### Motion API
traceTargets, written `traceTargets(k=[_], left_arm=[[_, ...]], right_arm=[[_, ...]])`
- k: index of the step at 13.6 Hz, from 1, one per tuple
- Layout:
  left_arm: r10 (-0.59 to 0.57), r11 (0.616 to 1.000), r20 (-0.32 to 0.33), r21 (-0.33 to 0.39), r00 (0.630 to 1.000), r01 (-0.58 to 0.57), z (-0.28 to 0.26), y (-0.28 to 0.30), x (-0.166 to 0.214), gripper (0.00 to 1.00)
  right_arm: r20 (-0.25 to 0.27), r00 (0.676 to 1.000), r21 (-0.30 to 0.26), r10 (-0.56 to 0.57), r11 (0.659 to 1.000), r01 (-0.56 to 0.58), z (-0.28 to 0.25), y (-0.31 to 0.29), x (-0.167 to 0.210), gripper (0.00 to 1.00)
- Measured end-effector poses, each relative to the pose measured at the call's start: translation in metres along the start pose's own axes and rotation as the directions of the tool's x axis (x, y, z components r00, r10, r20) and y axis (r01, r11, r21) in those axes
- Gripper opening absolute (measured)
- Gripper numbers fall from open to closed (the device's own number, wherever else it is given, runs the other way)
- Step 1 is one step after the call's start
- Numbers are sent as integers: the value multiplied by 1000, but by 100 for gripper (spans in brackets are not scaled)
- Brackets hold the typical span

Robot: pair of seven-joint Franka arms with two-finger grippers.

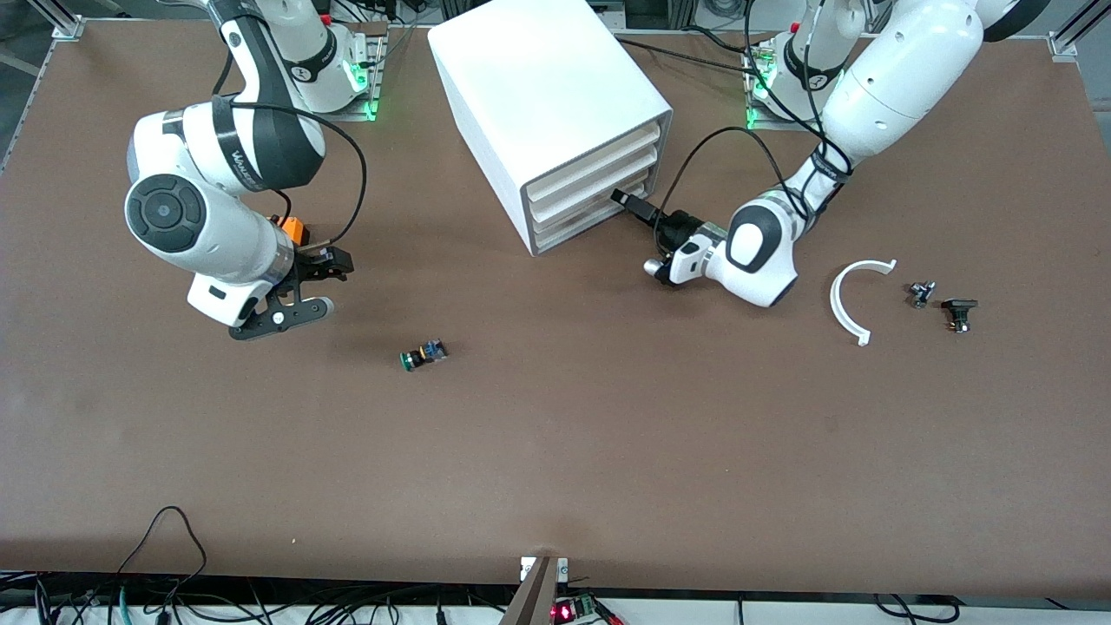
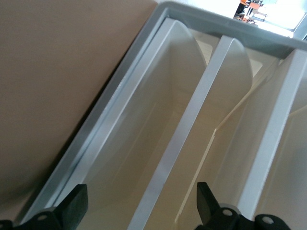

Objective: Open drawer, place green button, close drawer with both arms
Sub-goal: 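Reach the left gripper to the drawer handle while the right gripper reaches the button, then pull the top drawer open with the left gripper while the right gripper grasps the button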

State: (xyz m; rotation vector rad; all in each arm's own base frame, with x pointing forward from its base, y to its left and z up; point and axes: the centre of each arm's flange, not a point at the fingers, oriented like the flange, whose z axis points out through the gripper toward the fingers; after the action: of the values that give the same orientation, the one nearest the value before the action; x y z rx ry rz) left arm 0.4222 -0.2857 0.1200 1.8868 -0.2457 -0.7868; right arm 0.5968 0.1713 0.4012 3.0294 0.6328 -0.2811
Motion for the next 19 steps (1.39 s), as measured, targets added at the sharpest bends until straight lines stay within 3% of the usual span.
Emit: traceTargets(k=[2, 3, 4, 5, 9, 11, 12, 13, 16, 17, 19], left_arm=[[-4, 1000, 9, 8, 1000, 3, 11, -1, -3, 99], [-10, 1000, 13, 8, 1000, 10, 13, -3, -5, 96], [-16, 1000, 15, 8, 1000, 16, 14, -6, -7, 94], [-19, 1000, 17, 8, 1000, 19, 15, -7, -8, 83], [-7, 1000, 13, 11, 1000, 7, 13, -5, -8, 40], [43, 999, -1, 33, 999, -43, 3, 4, -3, 22], [58, 997, -25, 48, 998, -57, -11, 7, 2, 21], [62, 997, -61, 58, 996, -58, -31, 6, 6, 21], [99, 993, -197, 78, 975, -85, -117, 2, 15, 16], [97, 993, -250, 94, 963, -75, -144, -3, 17, 19], [91, 993, -317, 106, 944, -60, -179, -12, 14, 41]], right_arm=[[-1, 986, 0, -168, 986, 168, 8, -2, 5, 100], [-6, 964, -1, -267, 964, 267, 13, -4, 8, 100], [-13, 927, -4, -374, 928, 374, 18, -10, 13, 100], [-21, 879, -9, -476, 880, 476, 23, -16, 18, 100], [-25, 638, -16, -769, 639, 769, 48, -44, 33, 100], [-38, 439, -43, -898, 440, 897, 62, -60, 43, 100], [-40, 343, -51, -939, 344, 937, 72, -69, 48, 100], [-40, 277, -48, -960, 278, 959, 81, -76, 51, 100], [-39, 158, -52, -987, 160, 986, 103, -83, 59, 100], [-39, 125, -61, -991, 127, 990, 111, -83, 62, 100], [-38, 76, -72, -996, 79, 994, 132, -83, 69, 100]])
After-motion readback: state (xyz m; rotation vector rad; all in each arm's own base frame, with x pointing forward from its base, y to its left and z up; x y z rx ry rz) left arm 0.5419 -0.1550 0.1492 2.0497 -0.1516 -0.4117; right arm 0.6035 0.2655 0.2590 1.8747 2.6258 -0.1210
